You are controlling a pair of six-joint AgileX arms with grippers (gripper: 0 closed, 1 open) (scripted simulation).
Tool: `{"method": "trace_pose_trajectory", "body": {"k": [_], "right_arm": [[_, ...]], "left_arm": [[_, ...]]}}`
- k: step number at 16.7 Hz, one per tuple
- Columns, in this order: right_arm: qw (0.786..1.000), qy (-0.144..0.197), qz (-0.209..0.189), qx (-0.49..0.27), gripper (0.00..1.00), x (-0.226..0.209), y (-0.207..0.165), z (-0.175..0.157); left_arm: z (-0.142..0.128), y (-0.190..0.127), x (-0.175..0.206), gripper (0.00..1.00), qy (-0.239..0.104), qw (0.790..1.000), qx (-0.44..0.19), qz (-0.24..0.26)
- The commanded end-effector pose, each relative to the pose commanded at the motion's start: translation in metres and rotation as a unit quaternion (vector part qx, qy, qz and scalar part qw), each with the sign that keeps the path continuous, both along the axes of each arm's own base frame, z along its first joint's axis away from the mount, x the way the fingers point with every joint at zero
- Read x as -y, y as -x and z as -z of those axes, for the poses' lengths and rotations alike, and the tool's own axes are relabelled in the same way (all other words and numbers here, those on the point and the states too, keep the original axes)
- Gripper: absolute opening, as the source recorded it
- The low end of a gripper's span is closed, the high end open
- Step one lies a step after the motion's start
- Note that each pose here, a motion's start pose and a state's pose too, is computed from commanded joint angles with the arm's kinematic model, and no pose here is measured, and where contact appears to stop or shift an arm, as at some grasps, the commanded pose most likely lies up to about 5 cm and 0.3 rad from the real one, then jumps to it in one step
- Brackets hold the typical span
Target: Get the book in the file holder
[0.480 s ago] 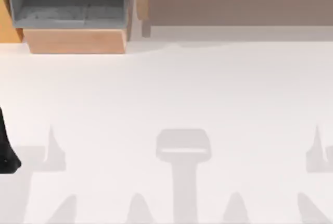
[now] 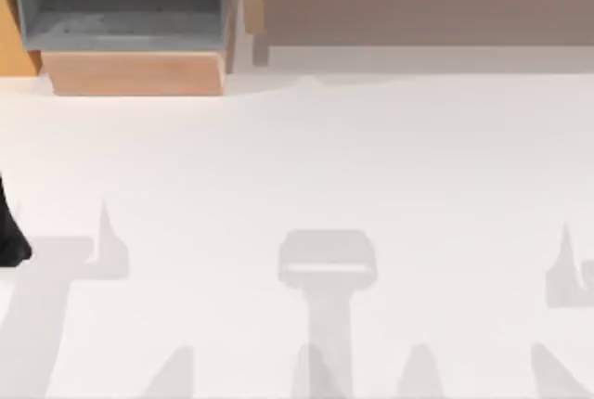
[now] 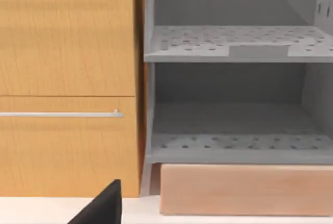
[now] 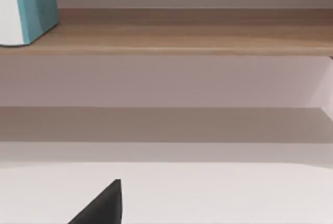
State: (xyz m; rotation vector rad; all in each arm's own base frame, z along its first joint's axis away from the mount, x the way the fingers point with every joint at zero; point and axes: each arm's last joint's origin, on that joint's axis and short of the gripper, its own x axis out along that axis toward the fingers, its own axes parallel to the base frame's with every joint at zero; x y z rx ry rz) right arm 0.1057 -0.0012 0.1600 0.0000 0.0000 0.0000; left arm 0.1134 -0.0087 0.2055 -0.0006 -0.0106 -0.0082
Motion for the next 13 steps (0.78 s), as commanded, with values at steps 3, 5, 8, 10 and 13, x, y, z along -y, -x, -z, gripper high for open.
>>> {"method": "trace_pose_trajectory", "body": {"k": [3,5,8,10,13], "right_arm": [[1.000,0.000,0.000,0.000,1.00,0.000,0.000,0.000],[1.000,0.000,0.000,0.000,1.00,0.000,0.000,0.000],[1.000,0.000,0.000,0.000,1.00,0.000,0.000,0.000],[1.000,0.000,0.000,0.000,1.00,0.000,0.000,0.000],[1.000,0.000,0.000,0.000,1.00,0.000,0.000,0.000]], "left_arm": [[-0.045,-0.020,0.011,1.00,0.001,1.000,0.002,0.003],[-0.077,-0.044,0.024,1.00,0.002,1.000,0.002,0.004],[-0.119,-0.094,0.058,1.00,0.002,1.000,0.001,0.005],[-0.137,-0.134,0.091,1.00,0.003,1.000,0.001,0.006],[-0.144,-0.193,0.158,1.00,0.004,1.000,0.002,0.009]]}}
